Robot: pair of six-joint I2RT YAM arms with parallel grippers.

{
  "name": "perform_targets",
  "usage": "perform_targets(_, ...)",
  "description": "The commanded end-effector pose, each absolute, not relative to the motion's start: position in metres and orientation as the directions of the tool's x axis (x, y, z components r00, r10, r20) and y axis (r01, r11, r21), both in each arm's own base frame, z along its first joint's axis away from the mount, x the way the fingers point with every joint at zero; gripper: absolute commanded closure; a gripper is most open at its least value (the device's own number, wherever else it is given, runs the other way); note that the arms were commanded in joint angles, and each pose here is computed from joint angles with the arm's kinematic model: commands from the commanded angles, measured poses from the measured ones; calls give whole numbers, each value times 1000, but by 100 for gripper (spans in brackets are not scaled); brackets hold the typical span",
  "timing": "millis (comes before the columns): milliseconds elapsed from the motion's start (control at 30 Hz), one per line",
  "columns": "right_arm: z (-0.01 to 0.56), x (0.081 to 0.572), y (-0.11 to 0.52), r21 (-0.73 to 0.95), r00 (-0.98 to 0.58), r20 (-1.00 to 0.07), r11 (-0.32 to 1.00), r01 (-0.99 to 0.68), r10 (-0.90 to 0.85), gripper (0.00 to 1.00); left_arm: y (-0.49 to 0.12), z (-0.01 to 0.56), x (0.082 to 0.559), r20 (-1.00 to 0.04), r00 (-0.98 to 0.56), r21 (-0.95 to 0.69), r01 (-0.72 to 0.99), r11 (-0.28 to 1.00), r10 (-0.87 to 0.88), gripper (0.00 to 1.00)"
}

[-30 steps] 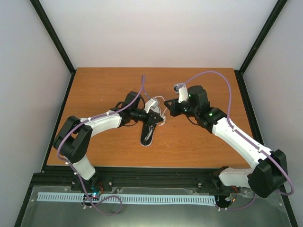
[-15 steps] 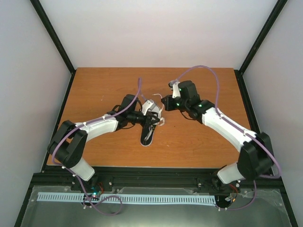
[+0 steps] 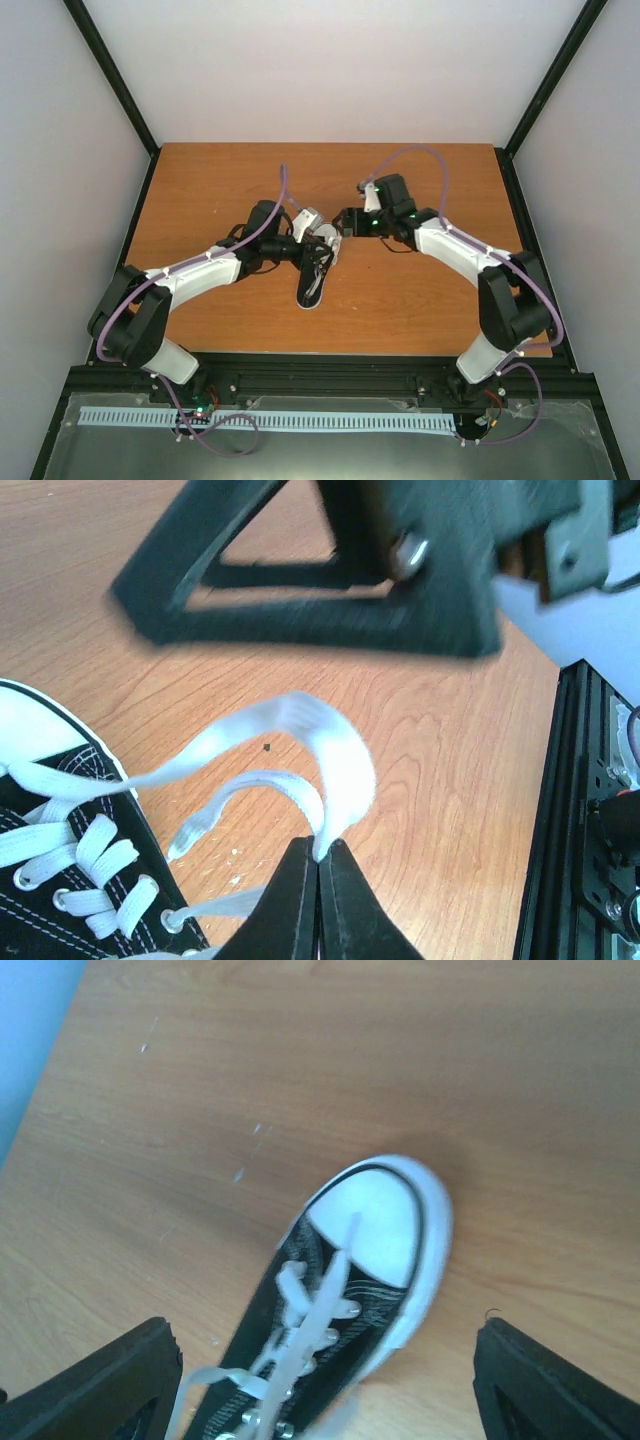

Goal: Tie the shoes

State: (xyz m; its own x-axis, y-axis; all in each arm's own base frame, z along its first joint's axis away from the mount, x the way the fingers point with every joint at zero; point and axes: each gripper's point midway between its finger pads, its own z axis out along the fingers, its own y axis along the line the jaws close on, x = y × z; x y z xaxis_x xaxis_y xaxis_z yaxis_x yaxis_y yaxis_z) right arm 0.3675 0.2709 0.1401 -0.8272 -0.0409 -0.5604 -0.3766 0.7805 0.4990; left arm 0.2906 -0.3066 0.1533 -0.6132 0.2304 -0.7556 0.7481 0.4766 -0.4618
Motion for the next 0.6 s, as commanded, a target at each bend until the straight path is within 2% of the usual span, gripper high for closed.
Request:
perform_targets(0,173,372,237,491,-768,-641,772,-404,5,17,-302,157,296,-741,-644,-498,719,485,194,99)
perform_targets(200,209,341,238,464,-639,-768,659,-593,-34,6,-291,153,304,-697,-699,-560,669,489,159,99)
perform_targets(367,242,304,261,461,-532,-846,448,-766,-39,3,-293,150,299,-689,-703,-572,677,463,176,99)
perform_targets(567,250,291,292,410,-454,-889,331,-850,-64,2,-296,152,296,-689,-700,-581,688,434,187,99)
